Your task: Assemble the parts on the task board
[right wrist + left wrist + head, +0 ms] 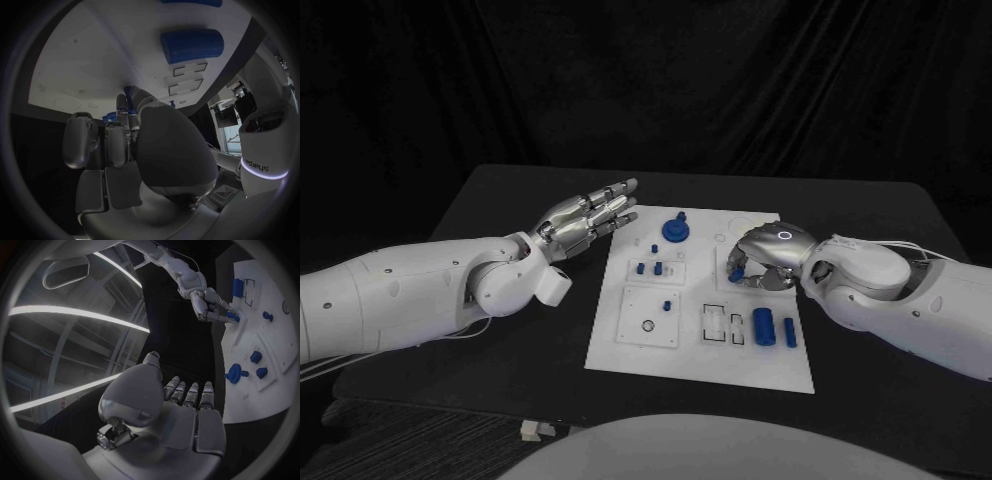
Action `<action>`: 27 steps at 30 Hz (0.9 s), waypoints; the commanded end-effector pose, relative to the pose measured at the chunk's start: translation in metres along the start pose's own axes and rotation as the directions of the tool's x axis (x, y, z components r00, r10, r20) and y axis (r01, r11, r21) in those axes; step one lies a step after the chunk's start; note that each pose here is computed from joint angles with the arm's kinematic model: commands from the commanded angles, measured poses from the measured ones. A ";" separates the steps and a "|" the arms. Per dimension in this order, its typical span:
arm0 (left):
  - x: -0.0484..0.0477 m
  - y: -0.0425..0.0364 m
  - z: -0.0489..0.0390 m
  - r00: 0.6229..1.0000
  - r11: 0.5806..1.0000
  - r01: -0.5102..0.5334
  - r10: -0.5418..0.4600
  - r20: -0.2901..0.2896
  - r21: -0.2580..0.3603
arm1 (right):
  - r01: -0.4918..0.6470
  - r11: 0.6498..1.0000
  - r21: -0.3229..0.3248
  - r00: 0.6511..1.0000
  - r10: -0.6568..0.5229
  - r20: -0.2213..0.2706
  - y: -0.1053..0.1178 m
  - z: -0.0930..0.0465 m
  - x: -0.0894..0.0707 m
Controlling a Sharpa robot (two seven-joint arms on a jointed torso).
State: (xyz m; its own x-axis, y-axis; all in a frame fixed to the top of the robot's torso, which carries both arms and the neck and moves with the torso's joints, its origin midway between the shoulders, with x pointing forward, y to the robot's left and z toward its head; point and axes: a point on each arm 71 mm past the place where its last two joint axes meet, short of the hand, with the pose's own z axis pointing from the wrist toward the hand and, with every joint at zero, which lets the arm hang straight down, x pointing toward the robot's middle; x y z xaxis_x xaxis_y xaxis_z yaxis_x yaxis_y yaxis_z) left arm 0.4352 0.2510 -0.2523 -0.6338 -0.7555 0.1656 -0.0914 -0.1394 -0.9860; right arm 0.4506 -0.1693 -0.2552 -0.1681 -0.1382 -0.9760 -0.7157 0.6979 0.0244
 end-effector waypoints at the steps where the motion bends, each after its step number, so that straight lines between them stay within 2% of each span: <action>1: 0.0020 0.0007 0.0005 1.000 1.000 0.017 -0.017 -0.014 0.008 | -0.023 1.000 -0.009 0.998 0.023 0.066 0.001 -0.003 -0.006; 9: 0.0014 0.0020 -0.0006 1.000 1.000 0.017 -0.017 -0.011 0.005 | -0.012 1.000 -0.013 0.992 0.014 0.123 0.004 -0.006 -0.028; 14: 0.0008 0.0019 -0.0009 1.000 1.000 0.014 -0.014 -0.006 0.010 | -0.004 1.000 -0.027 0.991 0.008 0.131 0.014 -0.007 -0.046; 19: 0.0010 0.0023 -0.0005 1.000 1.000 0.014 -0.014 -0.005 0.011 | 0.003 0.998 -0.057 0.995 0.003 0.103 0.035 -0.005 -0.056; 27: 0.0010 0.0026 -0.0009 1.000 1.000 0.014 -0.014 -0.004 0.010 | 0.044 0.990 -0.132 0.999 -0.040 0.038 0.075 0.011 -0.052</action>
State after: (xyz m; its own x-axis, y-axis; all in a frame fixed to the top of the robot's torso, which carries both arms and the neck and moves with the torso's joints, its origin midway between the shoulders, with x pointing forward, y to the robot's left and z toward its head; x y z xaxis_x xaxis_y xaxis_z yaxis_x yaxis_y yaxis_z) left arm 0.4341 0.2513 -0.2558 -0.6336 -0.7547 0.1704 -0.0996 -0.1389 -0.9853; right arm 0.4145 -0.1056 -0.1991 -0.1129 -0.0634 -0.9916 -0.8155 0.5760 0.0560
